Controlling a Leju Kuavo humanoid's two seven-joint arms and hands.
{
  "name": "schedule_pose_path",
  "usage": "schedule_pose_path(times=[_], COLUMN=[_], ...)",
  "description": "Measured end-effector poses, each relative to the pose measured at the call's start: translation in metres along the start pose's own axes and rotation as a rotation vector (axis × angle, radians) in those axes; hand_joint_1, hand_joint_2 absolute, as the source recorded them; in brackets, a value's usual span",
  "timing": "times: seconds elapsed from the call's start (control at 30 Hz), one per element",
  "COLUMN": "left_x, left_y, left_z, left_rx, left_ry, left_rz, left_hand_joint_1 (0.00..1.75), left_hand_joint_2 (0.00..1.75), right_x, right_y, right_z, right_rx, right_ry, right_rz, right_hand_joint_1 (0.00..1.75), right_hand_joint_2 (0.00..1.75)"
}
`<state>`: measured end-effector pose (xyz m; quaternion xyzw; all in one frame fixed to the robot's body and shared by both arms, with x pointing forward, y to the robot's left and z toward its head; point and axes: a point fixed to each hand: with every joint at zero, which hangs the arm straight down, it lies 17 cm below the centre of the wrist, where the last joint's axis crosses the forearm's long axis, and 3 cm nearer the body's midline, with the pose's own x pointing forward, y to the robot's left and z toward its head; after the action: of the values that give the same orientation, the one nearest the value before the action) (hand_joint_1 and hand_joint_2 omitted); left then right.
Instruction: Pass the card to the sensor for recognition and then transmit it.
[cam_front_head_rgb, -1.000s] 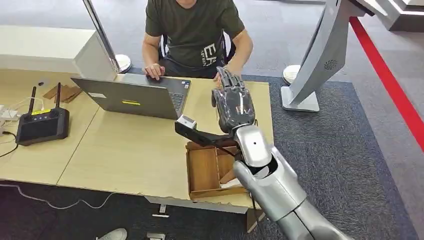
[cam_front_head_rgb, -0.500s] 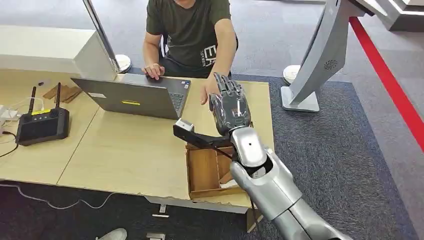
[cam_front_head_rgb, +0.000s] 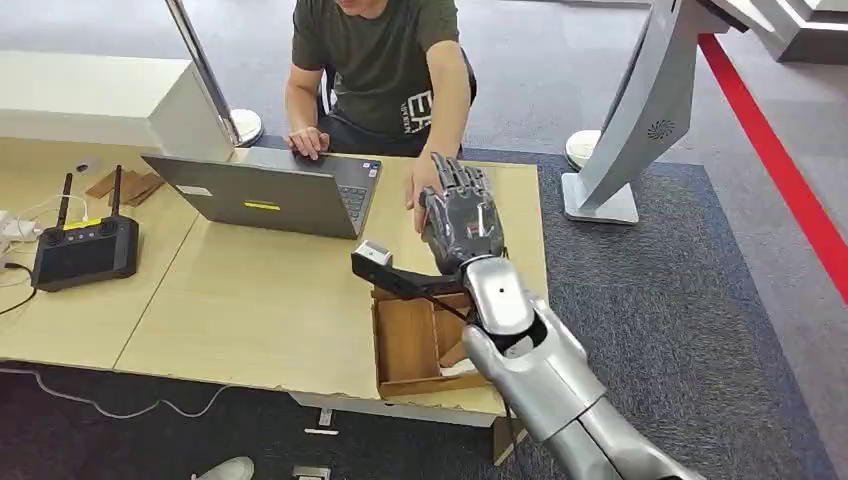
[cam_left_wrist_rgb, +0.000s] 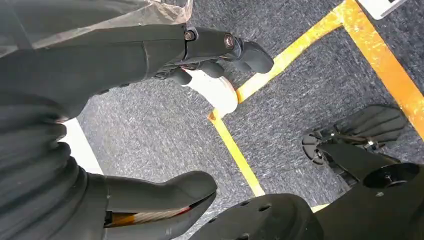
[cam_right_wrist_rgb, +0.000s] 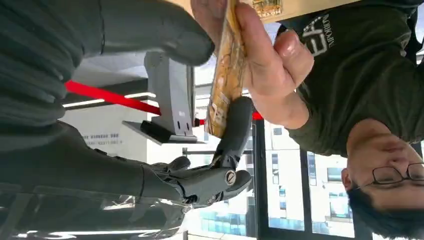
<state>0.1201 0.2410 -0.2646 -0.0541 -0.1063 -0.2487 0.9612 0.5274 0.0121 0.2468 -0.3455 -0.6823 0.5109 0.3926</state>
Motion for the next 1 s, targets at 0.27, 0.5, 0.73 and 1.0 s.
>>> schedule_pose_path(times=[0.27, 0.5, 0.73, 1.0], left_x=[-0.001, -0.002, -0.005, -0.019], left_y=[-0.001, -0.001, -0.001, 0.0], left_z=[0.0, 0.0, 0.0, -0.001], left_rx=[-0.001, -0.001, 0.004, 0.034], left_ry=[0.001, 0.002, 0.005, 0.014], left_rz=[0.0, -0.001, 0.0, 0.003], left_hand_joint_1=[0.0, 0.0, 0.0, 0.0], left_hand_joint_2=[1.75, 1.75, 1.75, 1.75], right_x=[-0.002, -0.011, -0.057, -0.299], right_y=[0.0, 0.001, 0.004, -0.008], right_z=[0.0, 0.002, 0.012, 0.112], right_rx=[0.001, -0.01, -0.045, -0.621], right_ry=[0.002, 0.032, 0.138, 0.596], right_rz=[0.002, 0.002, -0.064, -1.21], right_hand_joint_1=[0.0, 0.0, 0.0, 0.0], right_hand_joint_2=[1.75, 1.75, 1.75, 1.75])
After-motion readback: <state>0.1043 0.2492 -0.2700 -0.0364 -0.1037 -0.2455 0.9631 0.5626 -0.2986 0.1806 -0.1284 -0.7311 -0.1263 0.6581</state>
